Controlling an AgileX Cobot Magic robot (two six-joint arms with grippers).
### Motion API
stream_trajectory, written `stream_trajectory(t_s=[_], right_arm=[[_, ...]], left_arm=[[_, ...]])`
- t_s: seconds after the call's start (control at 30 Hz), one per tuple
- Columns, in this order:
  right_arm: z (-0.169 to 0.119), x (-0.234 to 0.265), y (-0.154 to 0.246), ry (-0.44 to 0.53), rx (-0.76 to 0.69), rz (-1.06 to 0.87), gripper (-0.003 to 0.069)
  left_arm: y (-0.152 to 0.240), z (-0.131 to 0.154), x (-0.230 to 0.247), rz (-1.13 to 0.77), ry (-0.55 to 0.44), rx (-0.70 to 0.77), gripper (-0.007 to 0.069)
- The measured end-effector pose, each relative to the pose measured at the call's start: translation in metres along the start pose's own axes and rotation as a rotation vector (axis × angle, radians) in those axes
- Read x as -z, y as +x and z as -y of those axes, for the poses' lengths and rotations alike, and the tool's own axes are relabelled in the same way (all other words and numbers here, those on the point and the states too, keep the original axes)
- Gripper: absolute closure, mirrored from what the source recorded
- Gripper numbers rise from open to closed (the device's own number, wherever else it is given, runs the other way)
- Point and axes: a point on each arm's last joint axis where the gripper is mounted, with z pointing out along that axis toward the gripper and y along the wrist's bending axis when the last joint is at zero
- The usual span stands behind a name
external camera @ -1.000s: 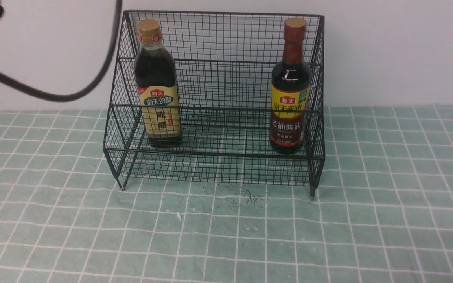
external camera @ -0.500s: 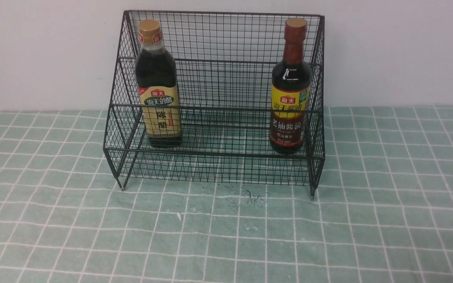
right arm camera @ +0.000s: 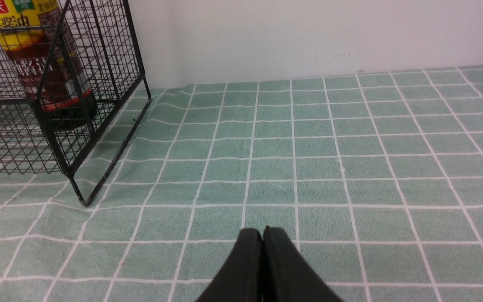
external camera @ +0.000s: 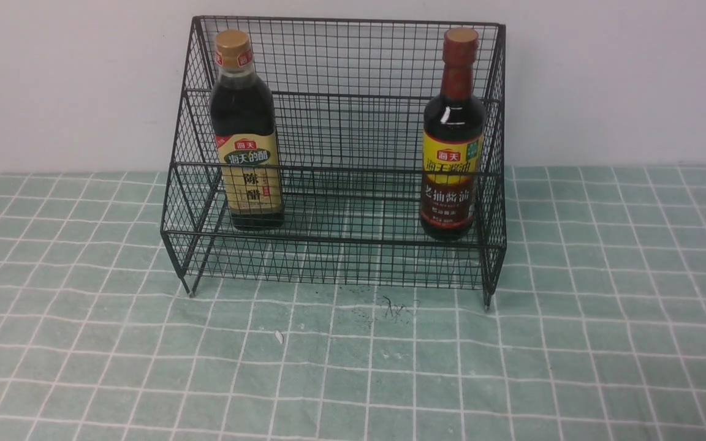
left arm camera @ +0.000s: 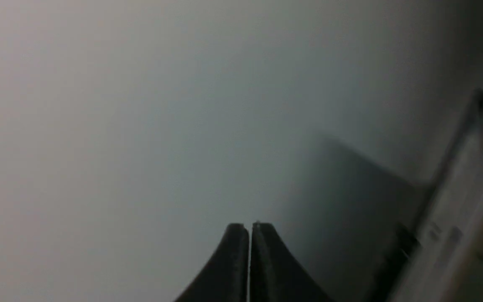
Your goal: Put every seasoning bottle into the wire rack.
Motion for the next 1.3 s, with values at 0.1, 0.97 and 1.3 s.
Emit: stream_trajectory(t_s=[0.1,0.97,1.3], right_arm=[[0.0,0.0,0.0,0.0,0.0,0.0,0.0673],[0.0,0.0,0.0,0.0,0.0,0.0,0.0673],[0.0,0.0,0.0,0.0,0.0,0.0,0.0673]], left_arm=[[0.028,0.009,0.007,-0.32,0.1,-0.089,0.0631],[0.037,0.042,0.136,-0.68,-0.522,-0.294,0.0631],[0.031,0.035,0.141,-0.651,-0.632,-0.338,0.0631]])
